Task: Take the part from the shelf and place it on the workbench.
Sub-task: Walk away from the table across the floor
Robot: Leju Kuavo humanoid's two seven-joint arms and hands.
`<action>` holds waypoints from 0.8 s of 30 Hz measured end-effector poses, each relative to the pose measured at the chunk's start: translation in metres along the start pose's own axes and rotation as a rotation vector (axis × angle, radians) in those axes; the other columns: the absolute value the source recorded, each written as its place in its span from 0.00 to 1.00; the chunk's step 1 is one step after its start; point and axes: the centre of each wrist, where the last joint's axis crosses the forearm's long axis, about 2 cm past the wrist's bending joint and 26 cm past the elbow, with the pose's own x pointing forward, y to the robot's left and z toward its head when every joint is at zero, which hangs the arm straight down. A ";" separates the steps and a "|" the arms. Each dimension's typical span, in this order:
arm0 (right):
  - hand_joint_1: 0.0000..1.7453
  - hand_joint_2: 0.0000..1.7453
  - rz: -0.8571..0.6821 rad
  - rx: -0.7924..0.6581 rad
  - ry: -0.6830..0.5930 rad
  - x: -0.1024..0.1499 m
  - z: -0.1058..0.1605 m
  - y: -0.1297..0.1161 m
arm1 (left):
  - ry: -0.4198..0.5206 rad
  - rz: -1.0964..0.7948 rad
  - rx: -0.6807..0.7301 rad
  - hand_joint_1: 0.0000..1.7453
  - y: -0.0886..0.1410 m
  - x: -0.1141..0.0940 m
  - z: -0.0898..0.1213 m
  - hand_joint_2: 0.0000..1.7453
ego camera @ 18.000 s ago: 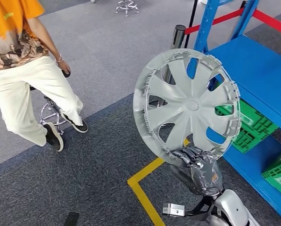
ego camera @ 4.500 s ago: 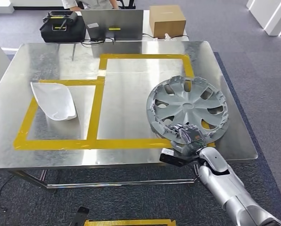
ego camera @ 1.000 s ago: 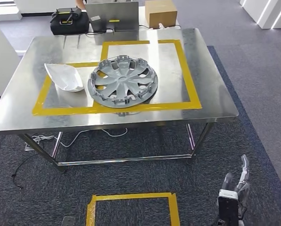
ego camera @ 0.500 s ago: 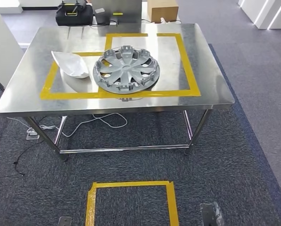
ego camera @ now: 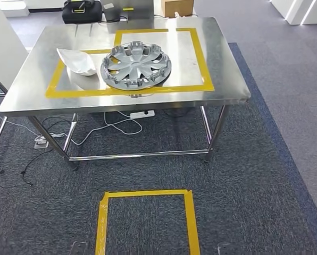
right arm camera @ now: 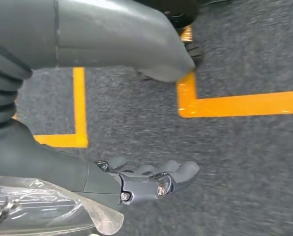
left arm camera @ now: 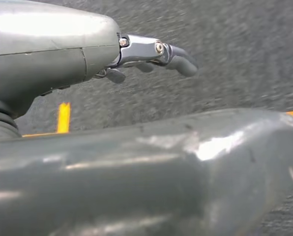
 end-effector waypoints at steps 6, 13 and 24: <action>0.00 0.25 -0.001 0.010 0.015 -0.002 0.001 0.002 | 0.000 0.001 0.000 0.00 0.000 0.000 0.000 0.00; 0.00 0.00 0.054 0.142 0.180 0.001 0.003 0.008 | -0.025 -0.028 -0.021 0.00 0.000 0.004 -0.001 0.00; 0.00 0.00 0.111 0.255 0.190 0.008 0.003 0.014 | -0.058 -0.098 -0.065 0.00 -0.005 0.008 0.000 0.00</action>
